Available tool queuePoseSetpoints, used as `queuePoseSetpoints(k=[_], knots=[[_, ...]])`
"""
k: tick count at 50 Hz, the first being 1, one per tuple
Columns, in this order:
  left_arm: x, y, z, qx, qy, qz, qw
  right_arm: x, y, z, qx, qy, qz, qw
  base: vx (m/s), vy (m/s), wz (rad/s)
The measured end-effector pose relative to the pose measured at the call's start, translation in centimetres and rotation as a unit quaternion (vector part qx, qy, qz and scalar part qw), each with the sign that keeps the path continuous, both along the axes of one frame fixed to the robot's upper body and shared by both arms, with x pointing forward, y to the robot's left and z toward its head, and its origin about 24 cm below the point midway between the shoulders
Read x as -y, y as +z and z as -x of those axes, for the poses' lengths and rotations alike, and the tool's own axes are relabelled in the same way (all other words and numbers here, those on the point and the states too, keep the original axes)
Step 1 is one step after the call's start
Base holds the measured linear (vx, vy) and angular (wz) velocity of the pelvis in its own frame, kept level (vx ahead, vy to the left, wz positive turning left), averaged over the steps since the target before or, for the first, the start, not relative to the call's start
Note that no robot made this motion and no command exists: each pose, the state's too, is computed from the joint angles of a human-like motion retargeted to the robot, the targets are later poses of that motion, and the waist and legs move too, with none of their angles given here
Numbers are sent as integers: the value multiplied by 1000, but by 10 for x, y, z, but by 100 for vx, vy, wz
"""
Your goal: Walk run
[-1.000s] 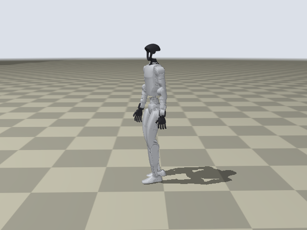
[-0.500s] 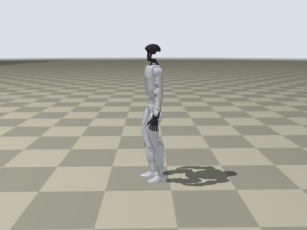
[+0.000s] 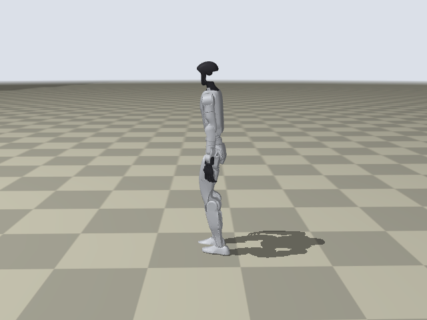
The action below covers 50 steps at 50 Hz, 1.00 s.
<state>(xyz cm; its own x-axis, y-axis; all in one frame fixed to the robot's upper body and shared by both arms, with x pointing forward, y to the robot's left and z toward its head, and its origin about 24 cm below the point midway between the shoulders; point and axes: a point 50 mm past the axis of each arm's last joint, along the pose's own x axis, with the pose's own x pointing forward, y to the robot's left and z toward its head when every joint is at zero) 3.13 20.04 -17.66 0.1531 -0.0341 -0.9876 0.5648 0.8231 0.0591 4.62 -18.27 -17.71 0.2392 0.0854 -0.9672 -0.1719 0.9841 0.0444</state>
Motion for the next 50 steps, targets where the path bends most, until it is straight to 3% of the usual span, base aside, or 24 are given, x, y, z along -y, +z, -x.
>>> queuePoseSetpoints(k=[5,17,31,38,50], knots=[[-3,2,-10,16,-1,2,1000,-8,1,-17,22,6,0,1000,-17,-5,-225],[-18,2,15,-7,-12,-28,999,-15,-4,24,-49,-38,-9,998,11,-13,-136],[-5,1,8,0,-9,-8,1000,-15,-2,-1,-5,14,17,1000,-5,-3,-217],[-17,3,3,12,-31,-28,999,-16,-3,10,-11,-9,15,1000,-2,-7,-197],[-16,1,20,-38,38,-27,998,-20,-4,36,-50,-20,-1,999,0,-8,-114]])
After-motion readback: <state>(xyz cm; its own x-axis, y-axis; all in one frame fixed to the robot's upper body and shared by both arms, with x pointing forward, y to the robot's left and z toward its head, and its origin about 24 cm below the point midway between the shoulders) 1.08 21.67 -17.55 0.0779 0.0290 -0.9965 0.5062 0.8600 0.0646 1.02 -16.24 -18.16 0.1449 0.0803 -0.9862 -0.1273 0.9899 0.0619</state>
